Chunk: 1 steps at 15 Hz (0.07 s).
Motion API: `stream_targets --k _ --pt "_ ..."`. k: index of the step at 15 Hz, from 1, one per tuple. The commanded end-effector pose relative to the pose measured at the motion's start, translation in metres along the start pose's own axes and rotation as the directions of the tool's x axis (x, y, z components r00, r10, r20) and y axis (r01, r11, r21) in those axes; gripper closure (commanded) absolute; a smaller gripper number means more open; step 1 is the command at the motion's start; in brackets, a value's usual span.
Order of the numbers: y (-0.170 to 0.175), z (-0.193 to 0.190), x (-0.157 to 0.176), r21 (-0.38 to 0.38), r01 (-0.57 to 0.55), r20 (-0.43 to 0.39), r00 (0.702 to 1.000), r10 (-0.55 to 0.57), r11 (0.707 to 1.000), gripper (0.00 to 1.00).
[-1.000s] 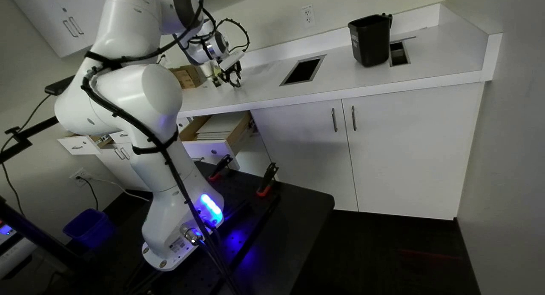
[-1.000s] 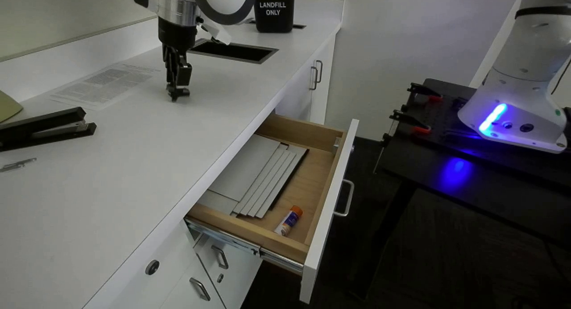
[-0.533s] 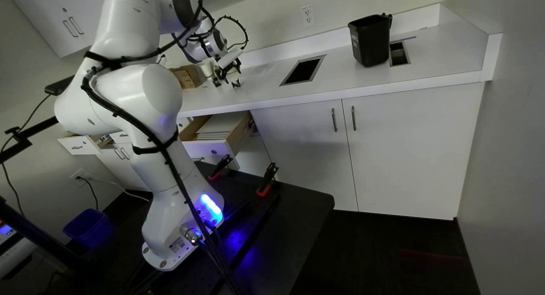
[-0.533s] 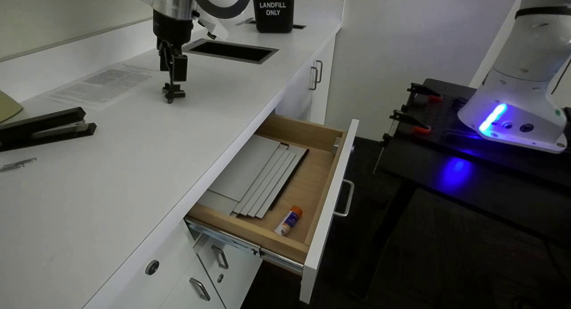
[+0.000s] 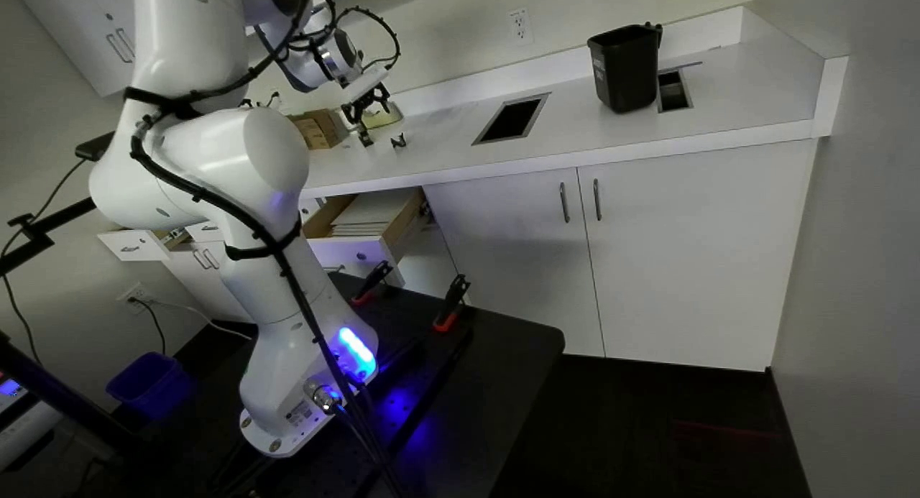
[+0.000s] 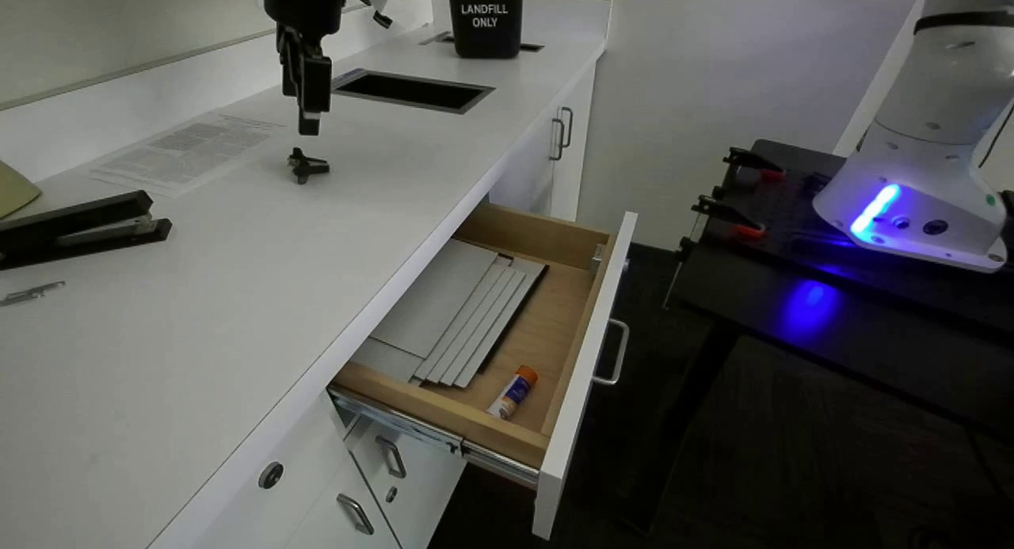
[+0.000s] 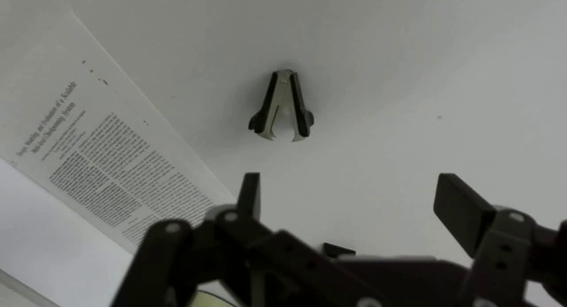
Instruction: Move the stapler away from you
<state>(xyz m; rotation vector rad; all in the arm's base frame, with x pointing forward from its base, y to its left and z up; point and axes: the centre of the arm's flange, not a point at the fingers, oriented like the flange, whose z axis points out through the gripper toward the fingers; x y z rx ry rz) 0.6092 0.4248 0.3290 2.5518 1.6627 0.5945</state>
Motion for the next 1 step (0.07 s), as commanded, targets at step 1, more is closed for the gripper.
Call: stream_targets --k 1 --pt "-0.0331 -0.0525 -0.0362 -0.021 -0.02 0.053 0.998 0.021 1.0 0.0"
